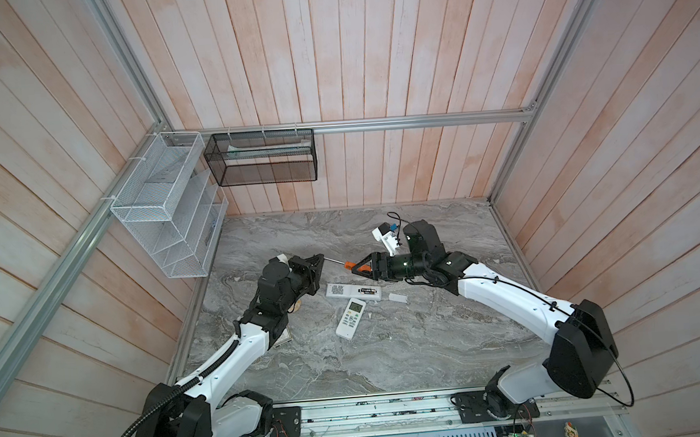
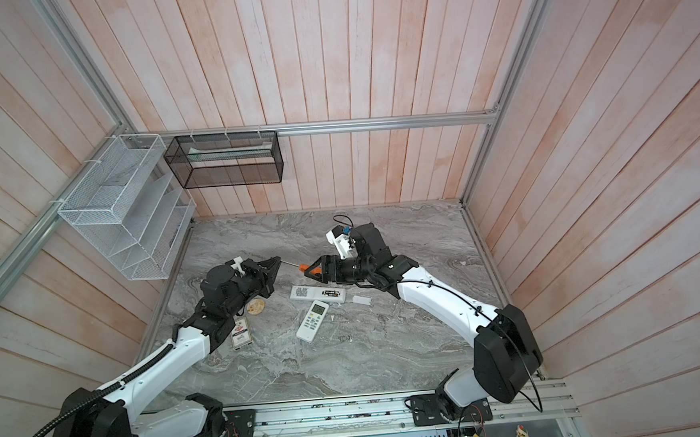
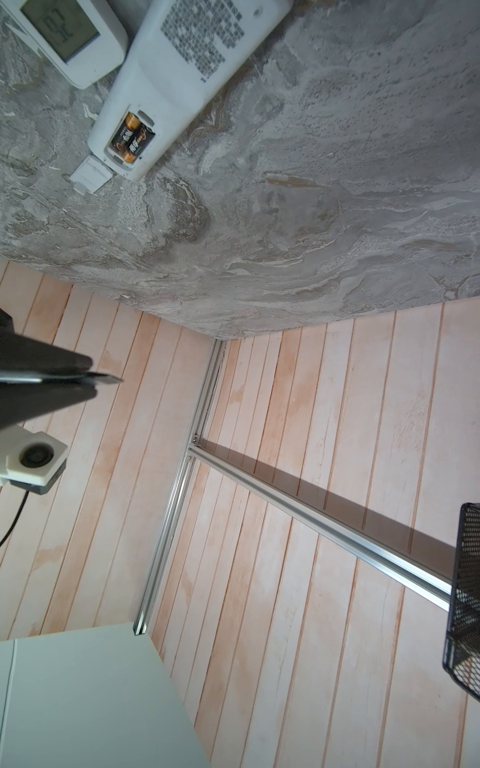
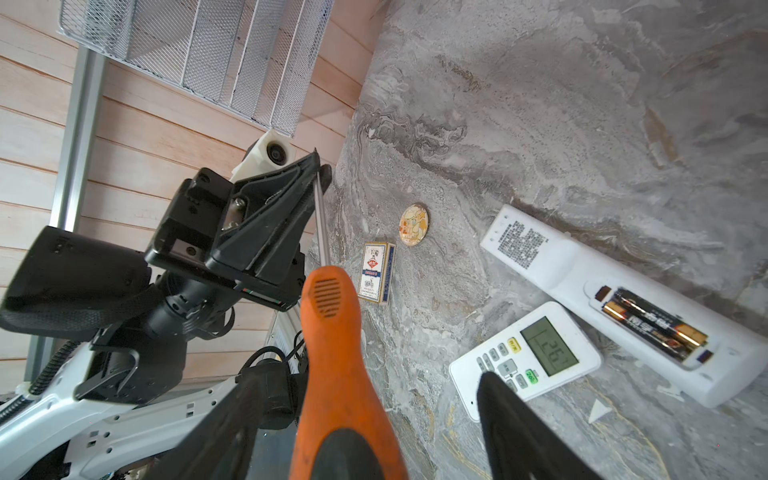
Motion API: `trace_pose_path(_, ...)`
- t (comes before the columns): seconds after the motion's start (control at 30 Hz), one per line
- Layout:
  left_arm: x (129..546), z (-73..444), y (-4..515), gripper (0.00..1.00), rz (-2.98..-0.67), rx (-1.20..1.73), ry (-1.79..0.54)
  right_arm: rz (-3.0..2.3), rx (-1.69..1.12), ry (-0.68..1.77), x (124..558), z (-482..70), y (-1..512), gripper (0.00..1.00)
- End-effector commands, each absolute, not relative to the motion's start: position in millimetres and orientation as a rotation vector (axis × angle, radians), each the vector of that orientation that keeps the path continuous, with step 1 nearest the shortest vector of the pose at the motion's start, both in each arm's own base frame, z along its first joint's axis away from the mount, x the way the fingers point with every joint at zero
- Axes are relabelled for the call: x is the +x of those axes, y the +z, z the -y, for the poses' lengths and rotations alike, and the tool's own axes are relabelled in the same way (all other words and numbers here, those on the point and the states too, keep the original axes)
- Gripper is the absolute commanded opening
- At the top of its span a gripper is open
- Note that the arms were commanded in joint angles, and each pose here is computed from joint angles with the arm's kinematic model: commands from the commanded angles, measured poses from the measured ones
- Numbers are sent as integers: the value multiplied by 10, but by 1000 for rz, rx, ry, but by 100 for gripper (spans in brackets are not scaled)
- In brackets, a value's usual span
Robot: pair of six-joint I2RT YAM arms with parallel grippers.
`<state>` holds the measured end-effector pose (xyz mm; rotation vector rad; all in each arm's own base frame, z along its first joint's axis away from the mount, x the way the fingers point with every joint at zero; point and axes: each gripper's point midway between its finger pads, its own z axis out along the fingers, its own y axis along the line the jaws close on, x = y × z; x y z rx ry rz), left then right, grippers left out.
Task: Unload the batteries from the remote control
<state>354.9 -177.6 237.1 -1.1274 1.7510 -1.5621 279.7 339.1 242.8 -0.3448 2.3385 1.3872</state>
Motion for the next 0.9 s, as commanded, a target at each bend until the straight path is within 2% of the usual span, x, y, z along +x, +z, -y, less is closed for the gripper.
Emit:
trace_pose_path(0.0,3550,1737,2472,0,-1692,-1140,-1573,-2288,-343,1396,2888,-3456,2546,76)
trace_pose_path(0.07,3552,1748,2467,0,-1695,-1142,-1572,-2284,-349,1406,2890,-3482,2547,73)
trace_pose_path(0.27,3554,1766,2438,0,-1699,-1154,-1574,-2292,-362,1430,2888,-3538,2513,54)
trace_pose_path(0.87,3524,1745,2313,0,-1704,-1187,-1571,-2211,-376,1440,2888,-3515,2681,24)
